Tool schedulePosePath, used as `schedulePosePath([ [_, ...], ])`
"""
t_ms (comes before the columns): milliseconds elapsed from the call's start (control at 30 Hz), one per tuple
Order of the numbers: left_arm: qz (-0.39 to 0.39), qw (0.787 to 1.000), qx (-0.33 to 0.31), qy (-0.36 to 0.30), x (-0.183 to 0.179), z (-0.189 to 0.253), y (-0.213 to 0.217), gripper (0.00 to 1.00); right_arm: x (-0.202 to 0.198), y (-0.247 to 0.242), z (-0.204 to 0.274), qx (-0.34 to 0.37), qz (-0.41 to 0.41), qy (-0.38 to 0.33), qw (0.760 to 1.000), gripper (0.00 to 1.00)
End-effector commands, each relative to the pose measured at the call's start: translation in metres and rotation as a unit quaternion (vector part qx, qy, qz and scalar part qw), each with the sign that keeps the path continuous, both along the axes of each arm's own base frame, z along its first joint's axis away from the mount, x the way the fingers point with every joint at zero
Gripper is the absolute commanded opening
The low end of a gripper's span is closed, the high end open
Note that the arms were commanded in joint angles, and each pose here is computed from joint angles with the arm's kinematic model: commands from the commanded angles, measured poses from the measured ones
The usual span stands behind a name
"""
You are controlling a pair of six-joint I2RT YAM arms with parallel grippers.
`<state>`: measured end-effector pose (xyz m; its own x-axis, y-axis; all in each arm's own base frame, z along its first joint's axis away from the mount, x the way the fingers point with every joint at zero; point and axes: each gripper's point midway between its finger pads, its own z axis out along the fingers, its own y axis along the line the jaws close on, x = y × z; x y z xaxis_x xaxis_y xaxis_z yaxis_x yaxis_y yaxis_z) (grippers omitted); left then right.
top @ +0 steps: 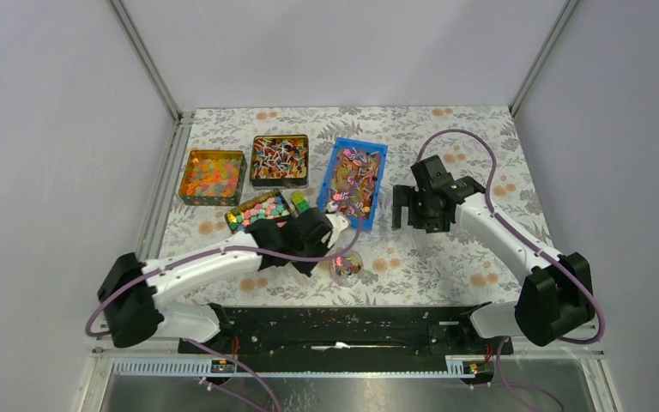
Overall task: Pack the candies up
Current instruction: Pick up the bottle lid at the center of the board.
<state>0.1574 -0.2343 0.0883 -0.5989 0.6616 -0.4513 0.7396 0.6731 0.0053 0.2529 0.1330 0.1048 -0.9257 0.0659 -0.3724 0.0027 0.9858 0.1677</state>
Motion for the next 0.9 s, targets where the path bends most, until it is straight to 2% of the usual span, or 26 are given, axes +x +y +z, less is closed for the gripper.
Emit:
schedulePosePath([
  [0, 0.027, 0.991, -0.097, -0.088, 0.033, 0.065, -0.01, 0.0, 0.012, 0.007, 0.038, 0.03, -0.009, -0.04, 0.999, 1.0],
  [133, 0.049, 0.965, -0.205, -0.154, 0.057, 0.119, -0.015, 0.0, 0.017, 0.022, 0.065, 0.076, -0.006, -0.06, 0.995, 1.0],
  [300, 0.065, 0.918, -0.334, -0.204, 0.072, 0.181, -0.021, 0.0, 0.021, 0.043, 0.101, 0.135, 0.015, -0.081, 0.987, 1.0],
  [500, 0.054, 0.862, -0.466, -0.192, 0.079, 0.222, -0.025, 0.0, 0.017, 0.074, 0.144, 0.226, 0.046, -0.08, 0.97, 1.0],
  [600, 0.03, 0.821, -0.531, -0.207, 0.078, 0.248, -0.025, 0.0, 0.014, 0.097, 0.17, 0.298, 0.064, -0.068, 0.95, 1.0],
  [700, -0.005, 0.793, -0.567, -0.223, 0.073, 0.268, -0.027, 0.0, 0.016, 0.113, 0.188, 0.348, 0.057, -0.055, 0.934, 0.99],
  [867, -0.052, 0.777, -0.583, -0.231, 0.064, 0.278, -0.033, 0.0, 0.027, 0.135, 0.219, 0.418, 0.047, -0.041, 0.906, 1.0],
])
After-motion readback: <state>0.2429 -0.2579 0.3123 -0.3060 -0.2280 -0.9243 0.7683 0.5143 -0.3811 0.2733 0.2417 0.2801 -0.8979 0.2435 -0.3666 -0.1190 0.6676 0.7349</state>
